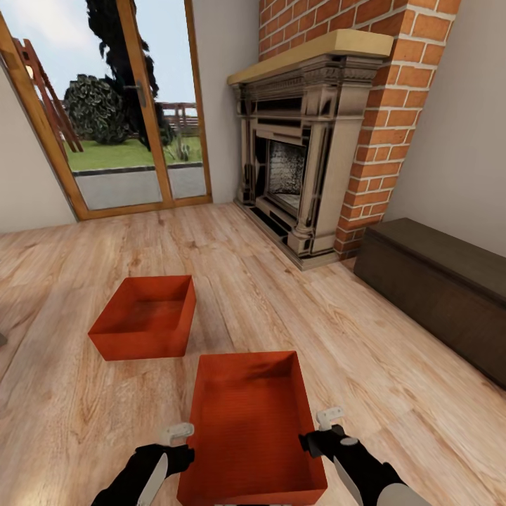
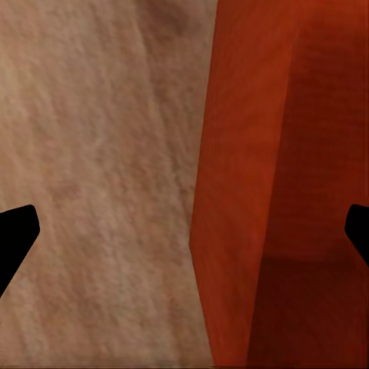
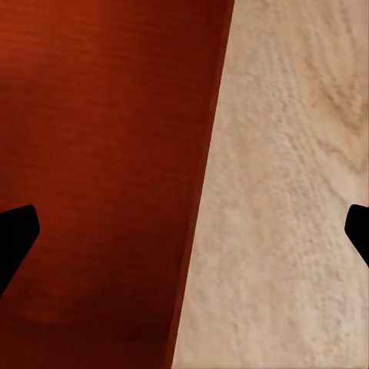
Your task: Move the two storage containers from the living room to the garage. In the garage, place one container on the floor and stack the other container on top of it (either order is fine).
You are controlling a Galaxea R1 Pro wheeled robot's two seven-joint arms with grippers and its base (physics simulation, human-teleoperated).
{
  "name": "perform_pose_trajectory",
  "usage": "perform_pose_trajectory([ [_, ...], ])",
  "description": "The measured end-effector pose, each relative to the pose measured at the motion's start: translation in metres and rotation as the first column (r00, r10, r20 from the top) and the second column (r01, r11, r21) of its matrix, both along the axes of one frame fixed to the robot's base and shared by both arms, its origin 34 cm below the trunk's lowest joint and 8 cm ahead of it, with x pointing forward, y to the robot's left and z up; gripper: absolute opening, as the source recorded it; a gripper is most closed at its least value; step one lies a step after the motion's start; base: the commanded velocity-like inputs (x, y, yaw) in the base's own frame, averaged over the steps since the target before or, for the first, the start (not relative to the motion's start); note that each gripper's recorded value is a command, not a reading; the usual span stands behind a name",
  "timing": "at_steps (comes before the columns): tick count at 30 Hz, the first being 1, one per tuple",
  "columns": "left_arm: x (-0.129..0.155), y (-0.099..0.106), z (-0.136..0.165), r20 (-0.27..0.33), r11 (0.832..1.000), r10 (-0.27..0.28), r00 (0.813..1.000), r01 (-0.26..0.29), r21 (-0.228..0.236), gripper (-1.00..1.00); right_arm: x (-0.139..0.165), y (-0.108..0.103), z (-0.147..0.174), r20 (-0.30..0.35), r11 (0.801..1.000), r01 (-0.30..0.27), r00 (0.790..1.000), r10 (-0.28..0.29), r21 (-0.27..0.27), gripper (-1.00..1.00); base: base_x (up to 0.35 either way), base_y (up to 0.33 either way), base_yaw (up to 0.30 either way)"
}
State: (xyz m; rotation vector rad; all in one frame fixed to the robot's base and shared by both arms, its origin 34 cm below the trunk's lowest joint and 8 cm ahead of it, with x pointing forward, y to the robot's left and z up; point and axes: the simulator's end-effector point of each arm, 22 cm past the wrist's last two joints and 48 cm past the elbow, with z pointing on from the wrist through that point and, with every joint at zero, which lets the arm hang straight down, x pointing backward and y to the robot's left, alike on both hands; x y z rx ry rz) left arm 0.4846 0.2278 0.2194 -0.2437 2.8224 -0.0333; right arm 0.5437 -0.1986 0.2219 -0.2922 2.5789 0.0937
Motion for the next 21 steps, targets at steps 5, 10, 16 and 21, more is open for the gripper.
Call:
perform_pose_trajectory([
  [5,-0.011,-0.005,-0.003,-0.069,1.0,-0.014,0.998,0.013,-0.014,1.0,-0.001,0.0,-0.001,0.002,1.0,-0.001,1.0,0.001,0.001,1.0,0.0,0.0,0.0],
  [10,-0.012,-0.007,-0.003,-0.075,1.0,-0.015,0.997,0.014,-0.018,1.0,-0.001,0.0,-0.001,0.002,1.0,-0.001,1.0,0.001,0.002,1.0,0.0,0.0,0.0],
  [16,-0.011,-0.011,-0.002,-0.074,1.0,-0.016,0.997,0.014,-0.025,1.0,-0.001,0.0,-0.001,0.002,1.0,-0.002,1.0,0.002,0.002,1.0,0.0,0.0,0.0],
  [21,-0.011,-0.028,-0.001,-0.071,0.999,-0.023,0.997,0.02,-0.047,1.0,-0.001,0.0,-0.001,0.002,1.0,-0.002,1.0,0.002,0.002,1.0,0.0,0.0,0.0],
])
